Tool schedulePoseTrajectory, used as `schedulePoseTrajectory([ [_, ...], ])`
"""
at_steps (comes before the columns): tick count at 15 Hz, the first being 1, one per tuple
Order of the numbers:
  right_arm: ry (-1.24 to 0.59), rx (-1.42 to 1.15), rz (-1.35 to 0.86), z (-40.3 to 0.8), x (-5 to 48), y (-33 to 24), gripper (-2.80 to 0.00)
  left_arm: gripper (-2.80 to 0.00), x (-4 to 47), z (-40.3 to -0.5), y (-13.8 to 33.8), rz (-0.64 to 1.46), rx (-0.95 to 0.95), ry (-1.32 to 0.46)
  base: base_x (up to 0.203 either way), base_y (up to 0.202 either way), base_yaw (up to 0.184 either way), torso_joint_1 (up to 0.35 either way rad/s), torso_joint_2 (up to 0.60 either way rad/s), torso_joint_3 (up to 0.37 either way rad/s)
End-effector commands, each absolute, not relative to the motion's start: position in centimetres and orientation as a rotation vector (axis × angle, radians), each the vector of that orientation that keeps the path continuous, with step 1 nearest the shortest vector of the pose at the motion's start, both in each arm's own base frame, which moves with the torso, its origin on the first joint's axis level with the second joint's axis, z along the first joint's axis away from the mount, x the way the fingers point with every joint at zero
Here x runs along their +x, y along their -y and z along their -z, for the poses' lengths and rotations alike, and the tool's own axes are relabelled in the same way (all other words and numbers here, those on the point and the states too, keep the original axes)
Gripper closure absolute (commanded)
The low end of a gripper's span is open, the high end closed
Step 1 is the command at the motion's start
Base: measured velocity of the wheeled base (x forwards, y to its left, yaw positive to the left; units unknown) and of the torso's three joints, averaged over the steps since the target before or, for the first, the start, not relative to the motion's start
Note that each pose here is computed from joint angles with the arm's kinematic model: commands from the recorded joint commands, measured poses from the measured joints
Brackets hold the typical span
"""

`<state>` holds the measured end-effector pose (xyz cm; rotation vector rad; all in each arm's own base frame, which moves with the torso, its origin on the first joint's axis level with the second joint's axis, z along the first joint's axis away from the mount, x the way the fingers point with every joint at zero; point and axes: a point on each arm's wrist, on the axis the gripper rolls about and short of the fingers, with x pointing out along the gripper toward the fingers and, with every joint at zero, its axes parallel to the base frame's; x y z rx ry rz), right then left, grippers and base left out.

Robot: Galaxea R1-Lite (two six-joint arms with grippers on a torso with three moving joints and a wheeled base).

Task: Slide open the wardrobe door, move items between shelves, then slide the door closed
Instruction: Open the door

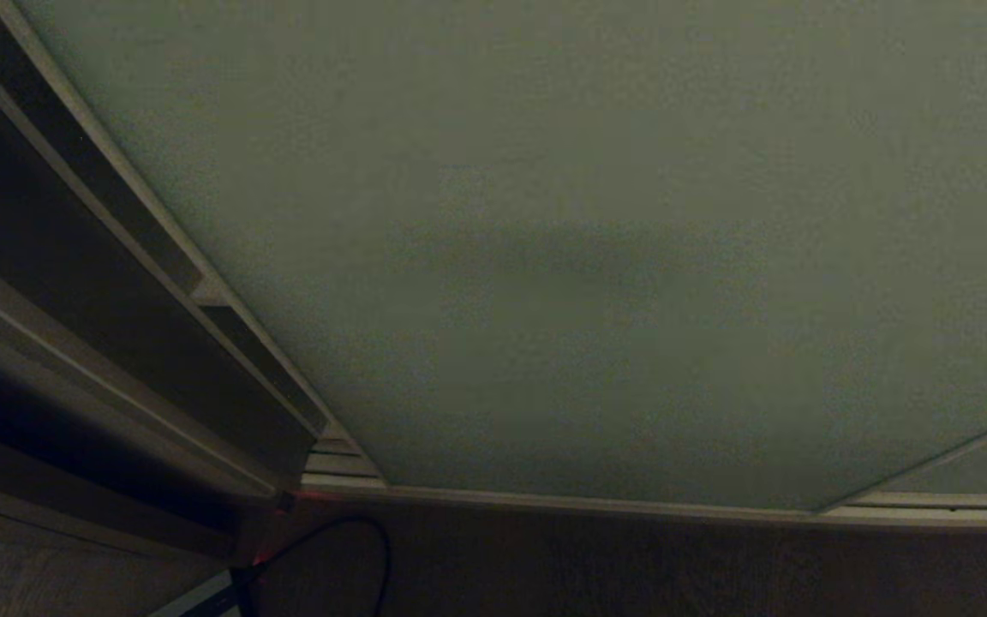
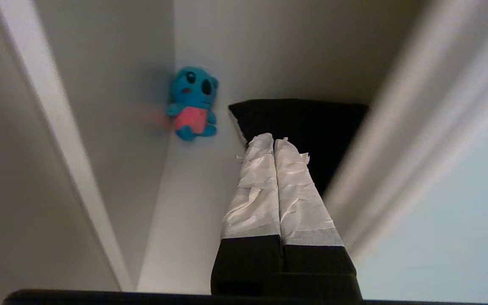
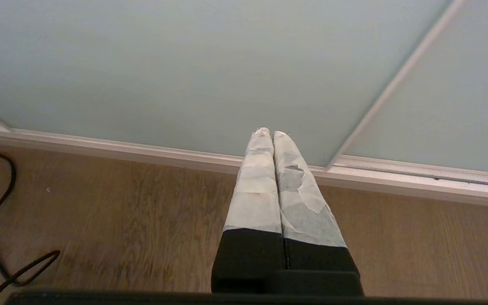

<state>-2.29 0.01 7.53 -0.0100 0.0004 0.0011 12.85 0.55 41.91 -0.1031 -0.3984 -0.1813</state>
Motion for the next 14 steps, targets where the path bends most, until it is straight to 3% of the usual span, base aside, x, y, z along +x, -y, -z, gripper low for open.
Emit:
schedulePoseTrajectory([
  [1, -0.005, -0.011, -0.002, -7.4, -2.3, 0.0, 0.00, 0.00, 13.8, -42.0, -0.1, 0.219, -0.111, 0.388, 0.000, 0.000, 0.000, 0.000, 0.00, 0.000],
  [14, -0.005, -0.011, -0.002, -7.4, -2.3, 0.0, 0.00, 0.00, 18.6, -41.5, 5.6, 0.499, -0.041, 0.321, 0.000, 0.000, 0.000, 0.000, 0.00, 0.000],
])
